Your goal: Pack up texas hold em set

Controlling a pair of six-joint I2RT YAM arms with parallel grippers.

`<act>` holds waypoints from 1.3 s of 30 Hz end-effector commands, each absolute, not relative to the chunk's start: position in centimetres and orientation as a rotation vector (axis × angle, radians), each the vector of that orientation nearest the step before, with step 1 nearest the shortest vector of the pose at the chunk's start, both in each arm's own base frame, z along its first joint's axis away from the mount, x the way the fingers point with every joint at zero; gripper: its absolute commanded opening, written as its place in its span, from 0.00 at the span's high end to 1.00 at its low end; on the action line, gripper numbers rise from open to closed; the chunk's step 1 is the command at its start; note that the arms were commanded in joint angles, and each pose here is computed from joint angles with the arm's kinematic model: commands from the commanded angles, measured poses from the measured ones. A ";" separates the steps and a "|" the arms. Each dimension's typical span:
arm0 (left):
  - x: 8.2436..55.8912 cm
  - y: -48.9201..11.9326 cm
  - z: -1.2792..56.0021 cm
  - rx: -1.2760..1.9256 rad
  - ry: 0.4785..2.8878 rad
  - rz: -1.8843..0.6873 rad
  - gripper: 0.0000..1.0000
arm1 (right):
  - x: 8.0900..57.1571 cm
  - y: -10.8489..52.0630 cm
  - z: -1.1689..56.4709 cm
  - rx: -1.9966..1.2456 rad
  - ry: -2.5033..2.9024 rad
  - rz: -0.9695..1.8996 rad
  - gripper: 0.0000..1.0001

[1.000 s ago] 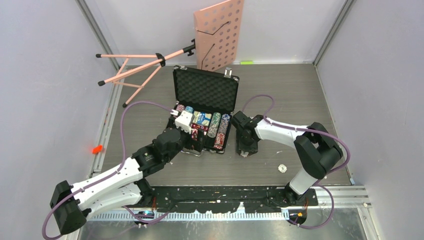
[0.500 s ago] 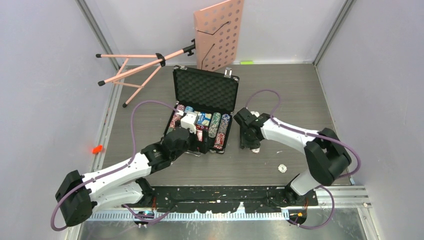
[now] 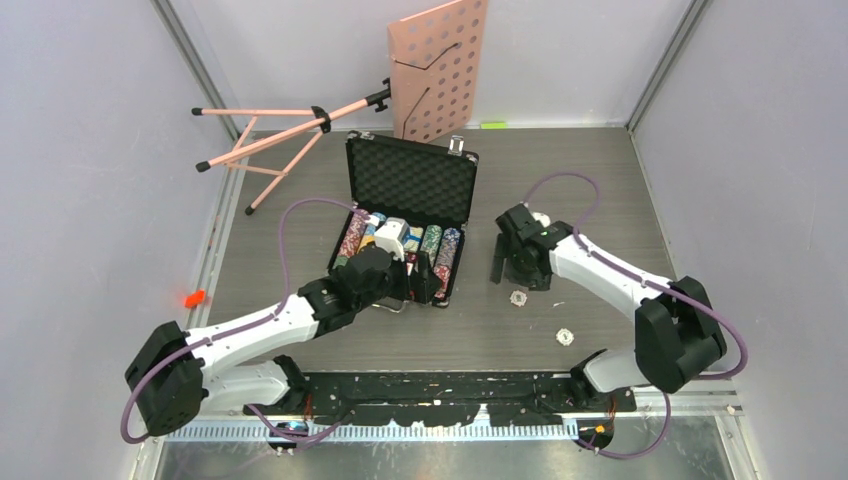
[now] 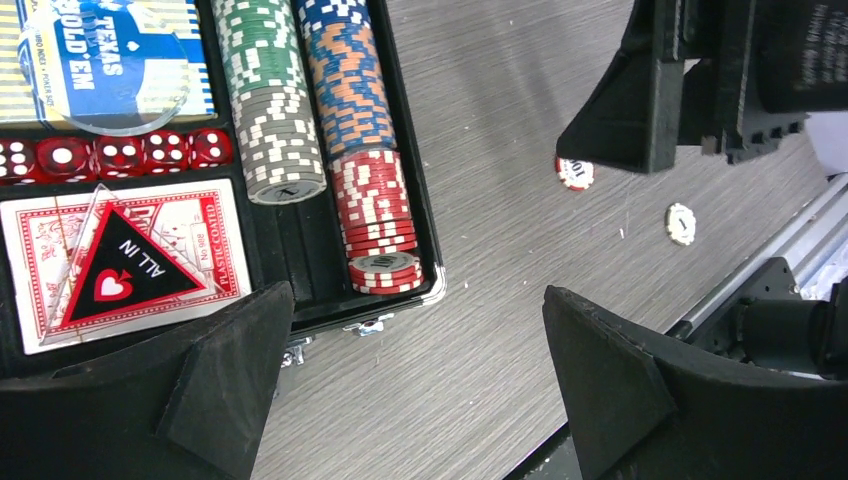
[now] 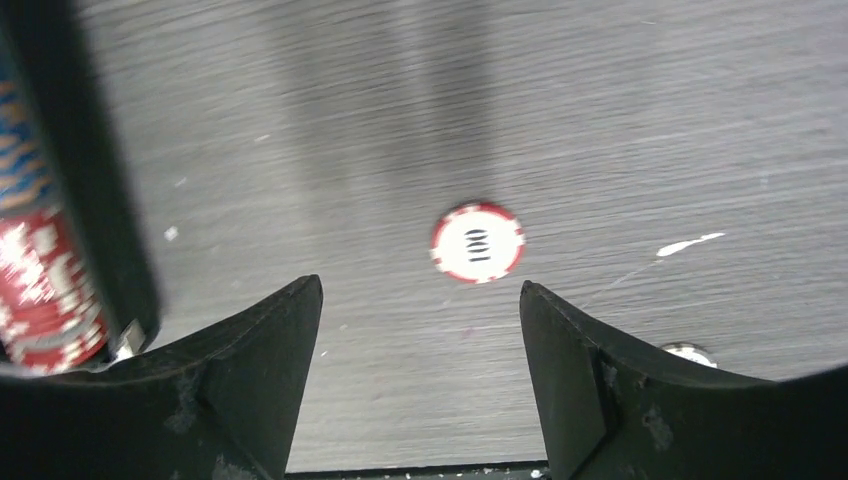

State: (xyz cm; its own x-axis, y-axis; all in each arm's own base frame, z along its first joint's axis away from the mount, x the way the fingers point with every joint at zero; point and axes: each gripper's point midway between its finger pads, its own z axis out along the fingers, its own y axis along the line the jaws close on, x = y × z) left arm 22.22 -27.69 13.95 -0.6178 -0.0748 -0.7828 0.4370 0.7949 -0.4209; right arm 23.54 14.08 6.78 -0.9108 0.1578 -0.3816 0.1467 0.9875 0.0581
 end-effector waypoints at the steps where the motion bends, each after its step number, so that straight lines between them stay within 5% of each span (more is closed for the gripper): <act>1: 22.5 -28.6 16.8 0.256 2.052 -0.834 0.00 | 23.4 12.1 4.8 0.369 2.785 0.099 0.21; 15: 22.4 -27.5 16.1 0.257 2.065 -0.788 0.00 | 23.8 12.0 0.7 0.395 2.854 0.059 0.35; 23: 22.4 -27.6 15.7 0.268 2.077 -0.784 0.00 | 23.7 11.7 -0.3 0.369 2.883 0.015 0.55; 29: 22.4 -28.1 15.2 0.282 2.087 -0.798 0.00 | 23.6 12.7 1.9 0.360 2.870 0.120 0.64; 39: 22.8 -31.8 15.7 0.240 2.180 -0.986 0.00 | 23.7 16.6 9.2 0.218 2.716 0.509 0.66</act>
State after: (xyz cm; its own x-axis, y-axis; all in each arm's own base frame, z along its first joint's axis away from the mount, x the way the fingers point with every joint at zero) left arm 21.86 -28.91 12.28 -0.6921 -0.0515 -0.7200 0.4264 0.7756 -0.4655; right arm 23.07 14.14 5.66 -0.9318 0.2534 -0.2600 0.1911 0.9512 0.2421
